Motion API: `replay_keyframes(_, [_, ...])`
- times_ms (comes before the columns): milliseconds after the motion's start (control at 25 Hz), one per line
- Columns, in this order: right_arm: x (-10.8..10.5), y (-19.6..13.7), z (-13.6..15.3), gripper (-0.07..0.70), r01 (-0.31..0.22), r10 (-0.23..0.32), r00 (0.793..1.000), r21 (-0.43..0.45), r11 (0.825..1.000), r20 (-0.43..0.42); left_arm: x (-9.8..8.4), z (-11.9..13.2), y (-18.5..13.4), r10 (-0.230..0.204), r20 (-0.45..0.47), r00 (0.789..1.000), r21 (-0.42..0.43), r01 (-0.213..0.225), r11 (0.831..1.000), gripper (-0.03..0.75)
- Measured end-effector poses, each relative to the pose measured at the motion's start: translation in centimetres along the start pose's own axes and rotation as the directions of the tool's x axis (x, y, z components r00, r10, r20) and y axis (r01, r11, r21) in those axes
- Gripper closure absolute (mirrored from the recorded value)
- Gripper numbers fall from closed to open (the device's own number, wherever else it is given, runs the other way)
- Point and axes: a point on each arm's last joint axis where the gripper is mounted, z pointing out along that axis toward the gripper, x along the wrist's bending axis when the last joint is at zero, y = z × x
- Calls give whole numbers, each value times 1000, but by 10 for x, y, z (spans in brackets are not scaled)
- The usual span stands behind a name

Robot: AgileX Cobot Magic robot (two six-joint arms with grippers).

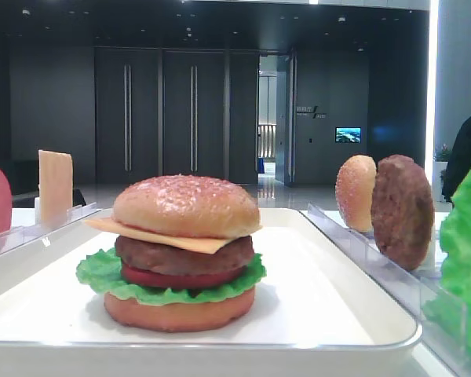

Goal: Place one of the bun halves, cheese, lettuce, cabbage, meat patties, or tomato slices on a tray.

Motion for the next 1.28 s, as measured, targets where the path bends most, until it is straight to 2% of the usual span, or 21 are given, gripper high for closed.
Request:
replay_keyframes(200, [0, -22, -13, 141, 8, -9, 1000, -111, 994, -3, 0, 0, 0, 0, -2, 1000, 0, 0, 1000, 370])
replay_keyframes(400, [-1, -44, -12, 141, 13, -14, 1000, -182, 983, -5, 0, 0, 0, 0, -2, 1000, 0, 0, 1000, 370])
replay_keyframes(520, [-1, -53, -18, 141, 22, -24, 1000, -266, 964, -6, 0, 0, 0, 0, -2, 1000, 0, 0, 1000, 370])
replay_keyframes(800, [-1, -66, -26, 141, 64, -67, 998, -387, 920, 7, 0, 0, 0, 0, -2, 1000, 0, 0, 1000, 370])
replay_keyframes(1280, [-2, -65, -20, 141, 74, -75, 997, -406, 911, 13, 0, 0, 0, 0, -2, 1000, 0, 0, 1000, 370])
